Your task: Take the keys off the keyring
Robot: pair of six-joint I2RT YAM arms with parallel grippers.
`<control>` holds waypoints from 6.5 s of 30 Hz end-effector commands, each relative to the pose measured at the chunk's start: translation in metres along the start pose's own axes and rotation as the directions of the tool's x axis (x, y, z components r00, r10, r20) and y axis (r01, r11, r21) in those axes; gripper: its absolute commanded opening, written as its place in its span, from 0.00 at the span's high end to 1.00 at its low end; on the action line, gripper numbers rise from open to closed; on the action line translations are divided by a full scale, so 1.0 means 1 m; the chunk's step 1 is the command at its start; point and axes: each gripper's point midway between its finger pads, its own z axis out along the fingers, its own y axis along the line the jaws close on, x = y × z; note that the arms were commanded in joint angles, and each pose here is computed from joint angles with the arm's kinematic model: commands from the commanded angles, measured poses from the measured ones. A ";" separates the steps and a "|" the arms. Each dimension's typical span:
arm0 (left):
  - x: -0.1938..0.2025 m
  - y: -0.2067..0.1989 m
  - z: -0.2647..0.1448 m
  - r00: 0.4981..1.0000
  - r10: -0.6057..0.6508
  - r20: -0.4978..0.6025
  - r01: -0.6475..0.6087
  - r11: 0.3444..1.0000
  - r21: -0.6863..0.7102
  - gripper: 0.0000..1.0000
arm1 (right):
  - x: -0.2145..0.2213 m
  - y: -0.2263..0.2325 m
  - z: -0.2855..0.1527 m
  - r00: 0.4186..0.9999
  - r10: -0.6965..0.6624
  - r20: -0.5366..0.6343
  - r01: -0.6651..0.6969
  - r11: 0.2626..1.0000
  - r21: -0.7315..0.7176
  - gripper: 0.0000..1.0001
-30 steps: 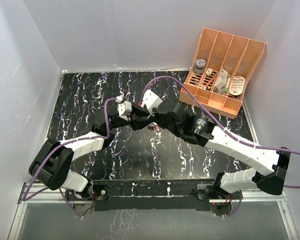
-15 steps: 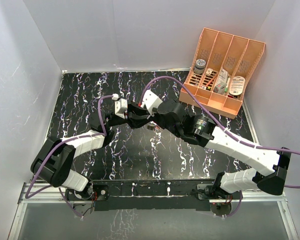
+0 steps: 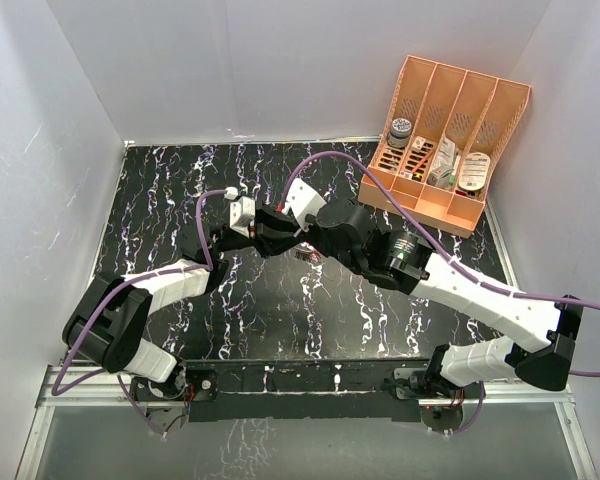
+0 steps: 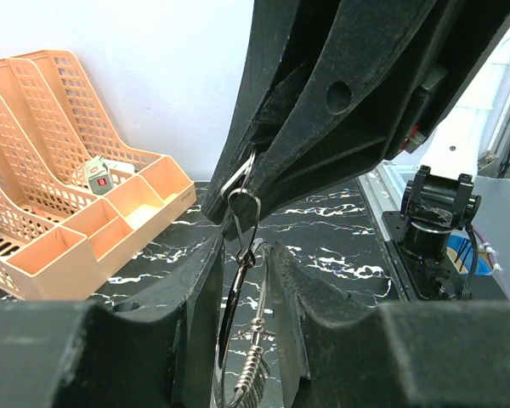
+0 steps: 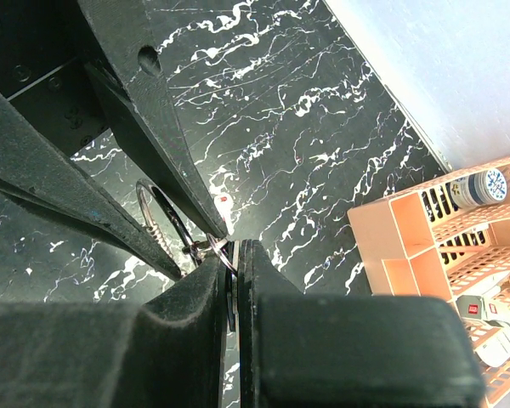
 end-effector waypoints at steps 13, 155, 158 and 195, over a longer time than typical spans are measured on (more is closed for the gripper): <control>-0.024 0.001 0.007 0.996 0.069 0.062 -0.071 0.997 0.025 0.73 | -0.031 -0.010 -0.011 0.992 0.046 0.120 -0.049 0.999 0.019 1.00; -0.133 -0.095 -0.027 0.820 0.497 0.282 -0.533 0.844 0.064 1.00 | -0.101 0.029 -0.043 0.974 0.202 0.107 -0.156 0.930 -0.334 1.00; -0.136 -0.097 -0.027 0.813 0.503 0.294 -0.542 0.838 0.063 1.00 | -0.092 0.040 -0.036 0.981 0.185 0.054 -0.154 0.921 -0.358 1.00; -0.175 -0.127 -0.032 0.740 0.552 0.386 -0.621 0.780 0.077 1.00 | -0.087 0.055 -0.025 0.971 0.221 0.094 -0.146 0.854 -0.499 1.00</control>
